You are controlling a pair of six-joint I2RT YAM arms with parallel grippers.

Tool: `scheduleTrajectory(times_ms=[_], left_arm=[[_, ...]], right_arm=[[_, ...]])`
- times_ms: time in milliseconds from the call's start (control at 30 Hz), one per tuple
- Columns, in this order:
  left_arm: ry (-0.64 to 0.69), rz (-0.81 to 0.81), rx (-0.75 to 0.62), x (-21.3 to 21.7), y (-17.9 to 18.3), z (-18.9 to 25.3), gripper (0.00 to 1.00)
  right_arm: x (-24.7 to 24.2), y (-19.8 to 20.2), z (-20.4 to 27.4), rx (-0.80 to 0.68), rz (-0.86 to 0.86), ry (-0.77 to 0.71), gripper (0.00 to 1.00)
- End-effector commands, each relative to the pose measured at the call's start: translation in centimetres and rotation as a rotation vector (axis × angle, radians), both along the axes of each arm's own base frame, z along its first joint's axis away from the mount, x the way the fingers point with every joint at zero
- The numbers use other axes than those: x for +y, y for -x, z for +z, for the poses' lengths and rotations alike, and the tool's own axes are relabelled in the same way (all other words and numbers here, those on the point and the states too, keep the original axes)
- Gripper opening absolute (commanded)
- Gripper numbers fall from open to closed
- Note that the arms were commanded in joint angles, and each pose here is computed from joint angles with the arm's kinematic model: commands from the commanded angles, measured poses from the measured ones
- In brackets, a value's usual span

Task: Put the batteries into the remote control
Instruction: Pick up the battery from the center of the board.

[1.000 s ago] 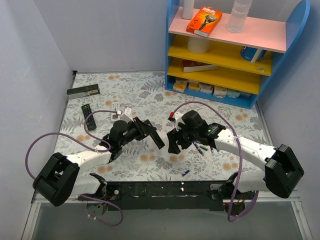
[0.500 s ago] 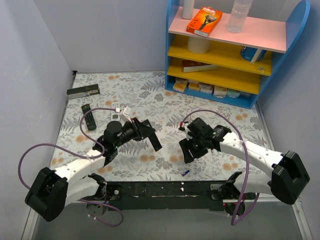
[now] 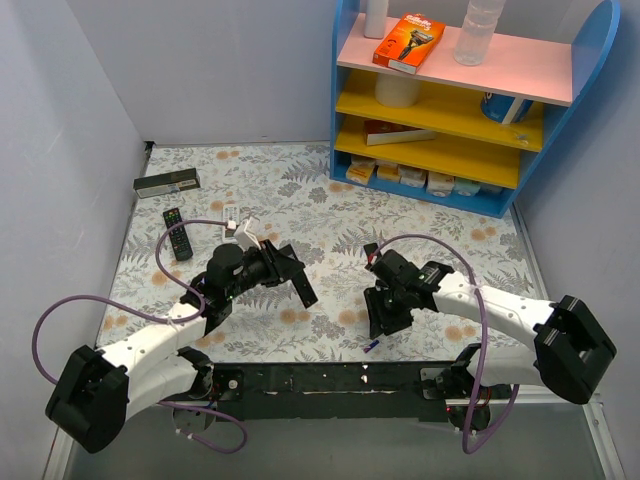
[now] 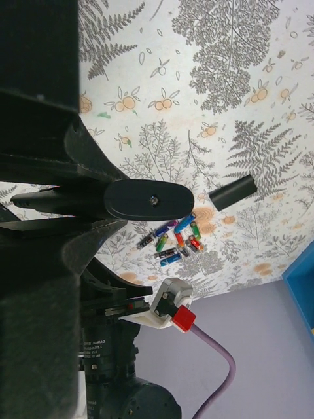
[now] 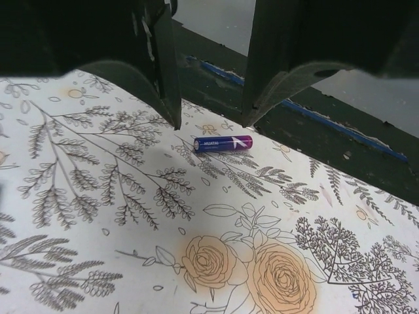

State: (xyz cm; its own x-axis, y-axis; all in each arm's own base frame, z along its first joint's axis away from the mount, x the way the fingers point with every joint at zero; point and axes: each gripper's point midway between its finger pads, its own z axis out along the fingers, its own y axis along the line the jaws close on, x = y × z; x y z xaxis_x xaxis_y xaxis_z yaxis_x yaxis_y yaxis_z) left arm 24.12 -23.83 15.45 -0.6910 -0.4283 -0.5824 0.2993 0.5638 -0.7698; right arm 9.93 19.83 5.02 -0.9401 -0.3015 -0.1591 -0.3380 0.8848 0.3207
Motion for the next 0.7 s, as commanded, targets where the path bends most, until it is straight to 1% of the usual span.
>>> scheduleTrajectory(times_ms=[0, 33, 100, 167, 200, 267, 333, 500, 567, 667], left_arm=[[-0.032, 0.03, -0.033, 0.7, -0.5, 1.1, 0.0], [-0.049, 0.037, -0.035, 1.0, -0.5, 1.0, 0.0], [-0.064, 0.043, -0.031, 1.2, -0.4, 0.8, 0.0], [-0.078, 0.045, -0.034, 1.4, -0.3, 0.7, 0.0], [-0.089, 0.048, -0.027, 1.6, -0.2, 0.5, 0.0], [-0.098, 0.05, -0.039, 1.9, -0.1, 0.7, 0.0], [-0.11, 0.048, -0.042, 2.1, 0.2, 0.6, 0.0], [-0.131, 0.05, -0.068, 2.5, 0.7, 0.7, 0.0], [-0.135, 0.047, -0.074, 2.5, 0.9, 0.7, 0.0], [-0.142, 0.032, -0.09, 2.3, 1.5, 0.8, 0.0]], right_arm=[[1.3, 0.8, -0.8, 0.042, -0.108, -0.024, 0.49], [1.5, 1.2, -1.0, 0.046, -0.108, -0.021, 0.48], [2.0, 1.3, -1.1, 0.057, -0.168, -0.03, 0.48], [2.0, 1.4, -1.4, 0.053, -0.209, -0.003, 0.47], [1.9, 1.6, -1.3, 0.067, -0.262, 0.014, 0.46], [1.6, 1.4, -1.4, 0.037, -0.305, 0.046, 0.44], [1.3, 1.1, -1.4, 0.015, -0.38, 0.075, 0.42], [0.2, 1.1, -1.7, 0.023, -0.562, 0.161, 0.4], [-0.3, 1.0, -1.9, 0.016, -0.593, 0.197, 0.38], [0.1, 0.4, -1.9, 0.003, -0.645, 0.19, 0.37]])
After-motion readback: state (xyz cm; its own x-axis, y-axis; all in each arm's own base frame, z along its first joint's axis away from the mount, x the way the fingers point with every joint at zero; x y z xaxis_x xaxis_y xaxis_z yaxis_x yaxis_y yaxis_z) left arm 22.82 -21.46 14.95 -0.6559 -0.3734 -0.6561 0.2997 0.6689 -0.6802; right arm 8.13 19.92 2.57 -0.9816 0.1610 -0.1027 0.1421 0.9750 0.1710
